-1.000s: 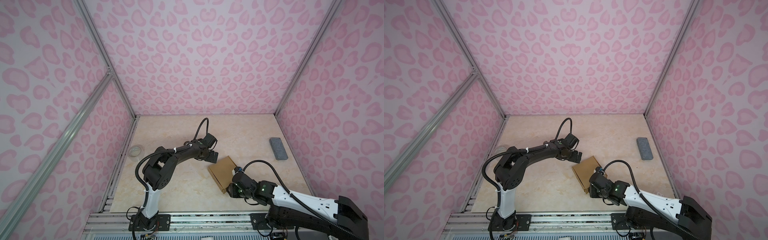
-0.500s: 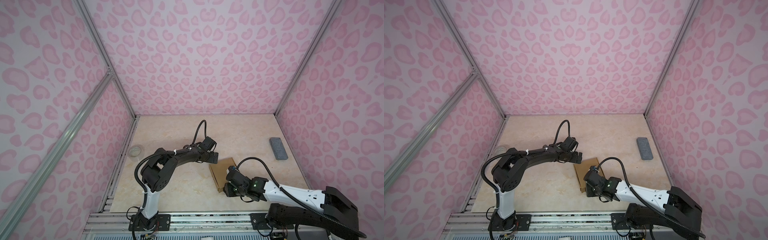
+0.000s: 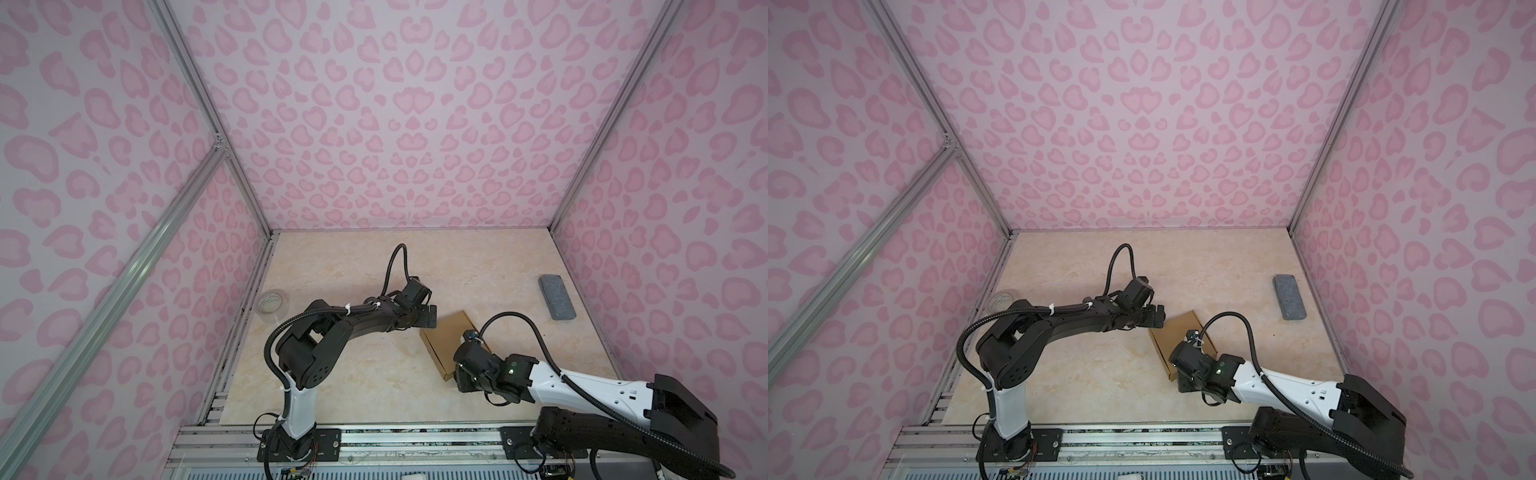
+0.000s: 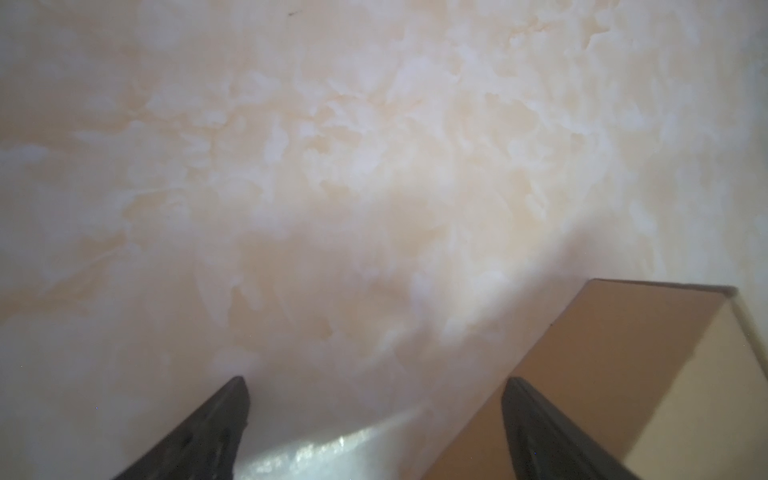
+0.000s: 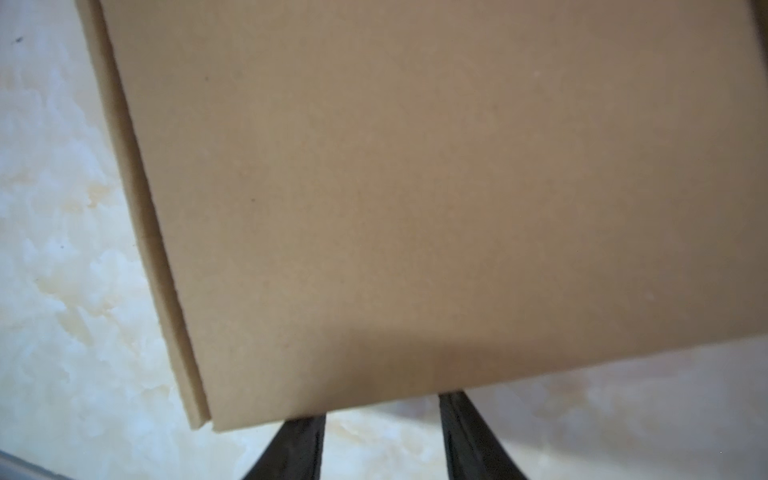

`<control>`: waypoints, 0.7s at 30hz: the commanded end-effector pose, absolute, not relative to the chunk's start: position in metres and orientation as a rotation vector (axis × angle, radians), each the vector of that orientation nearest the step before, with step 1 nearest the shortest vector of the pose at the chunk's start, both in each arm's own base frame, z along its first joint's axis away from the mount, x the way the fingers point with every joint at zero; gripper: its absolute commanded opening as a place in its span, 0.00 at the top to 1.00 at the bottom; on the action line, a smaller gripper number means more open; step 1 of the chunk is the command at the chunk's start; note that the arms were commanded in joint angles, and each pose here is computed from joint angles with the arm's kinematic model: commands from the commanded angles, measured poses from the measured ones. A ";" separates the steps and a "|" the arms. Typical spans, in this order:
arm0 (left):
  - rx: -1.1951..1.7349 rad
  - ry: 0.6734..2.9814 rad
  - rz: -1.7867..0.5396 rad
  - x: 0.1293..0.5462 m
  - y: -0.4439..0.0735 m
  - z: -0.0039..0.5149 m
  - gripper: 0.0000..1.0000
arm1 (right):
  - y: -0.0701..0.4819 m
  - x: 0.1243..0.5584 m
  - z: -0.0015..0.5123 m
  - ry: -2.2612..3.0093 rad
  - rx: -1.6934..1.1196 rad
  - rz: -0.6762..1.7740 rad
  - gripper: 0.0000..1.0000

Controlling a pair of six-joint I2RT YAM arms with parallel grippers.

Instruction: Fold the paper box

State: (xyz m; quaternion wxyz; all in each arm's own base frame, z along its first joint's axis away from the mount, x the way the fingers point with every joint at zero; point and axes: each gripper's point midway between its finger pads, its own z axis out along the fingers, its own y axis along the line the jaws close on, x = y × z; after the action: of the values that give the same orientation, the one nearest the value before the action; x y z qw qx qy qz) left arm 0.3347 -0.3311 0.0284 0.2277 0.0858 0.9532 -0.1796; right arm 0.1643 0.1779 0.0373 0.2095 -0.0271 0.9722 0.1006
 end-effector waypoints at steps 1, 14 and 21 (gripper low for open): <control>0.333 2.856 -0.528 0.280 -0.325 0.002 0.03 | 0.189 0.209 0.070 2.435 0.091 0.364 0.53; 0.331 2.818 -0.508 0.289 -0.321 0.019 0.01 | 0.202 0.215 0.082 2.389 0.068 0.495 0.51; 0.254 2.748 -0.475 0.324 -0.308 0.050 0.02 | 0.190 0.207 0.093 2.419 0.043 0.462 0.50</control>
State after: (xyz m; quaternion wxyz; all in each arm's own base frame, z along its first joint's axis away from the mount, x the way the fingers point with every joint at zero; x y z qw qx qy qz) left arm 0.3445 -0.3151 0.0493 0.2206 0.0645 0.9584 -0.1690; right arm 0.1878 0.1855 0.0709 0.2824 -0.0012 0.9456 0.1618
